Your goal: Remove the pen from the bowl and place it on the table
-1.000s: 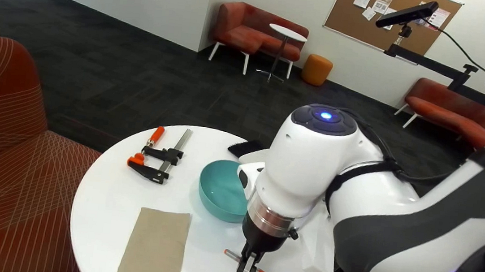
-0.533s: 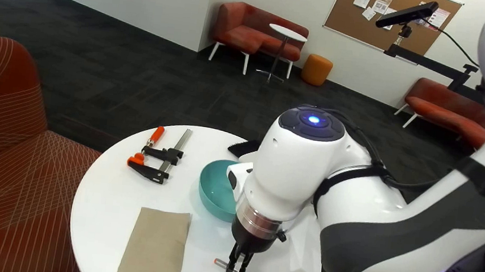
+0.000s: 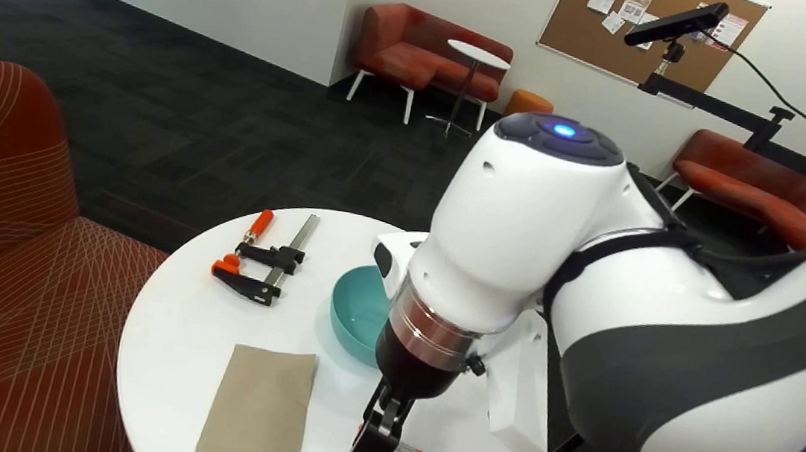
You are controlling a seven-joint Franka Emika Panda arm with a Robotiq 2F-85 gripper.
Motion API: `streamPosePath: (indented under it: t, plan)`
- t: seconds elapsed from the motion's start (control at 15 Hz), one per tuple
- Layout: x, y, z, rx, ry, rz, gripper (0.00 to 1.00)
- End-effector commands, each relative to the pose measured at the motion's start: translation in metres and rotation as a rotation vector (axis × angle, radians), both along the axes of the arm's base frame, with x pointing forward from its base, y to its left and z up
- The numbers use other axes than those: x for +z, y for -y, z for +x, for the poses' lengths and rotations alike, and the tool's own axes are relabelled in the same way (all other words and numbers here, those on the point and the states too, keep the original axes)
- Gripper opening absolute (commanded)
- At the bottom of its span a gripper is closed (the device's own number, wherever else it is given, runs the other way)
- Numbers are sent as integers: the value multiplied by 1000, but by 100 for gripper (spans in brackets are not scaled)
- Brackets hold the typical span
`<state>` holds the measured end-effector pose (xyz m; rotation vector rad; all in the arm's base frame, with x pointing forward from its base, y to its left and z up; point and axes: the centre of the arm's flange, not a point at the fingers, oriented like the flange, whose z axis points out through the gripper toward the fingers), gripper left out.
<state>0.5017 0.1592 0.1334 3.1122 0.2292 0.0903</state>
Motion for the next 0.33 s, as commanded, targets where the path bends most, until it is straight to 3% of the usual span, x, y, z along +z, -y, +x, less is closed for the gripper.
streamPosePath:
  t: [0.0,0.27]
  plan:
    - [7,-3,0,3,6,7,100]
    - [8,-4,-1,4,4,8,100]
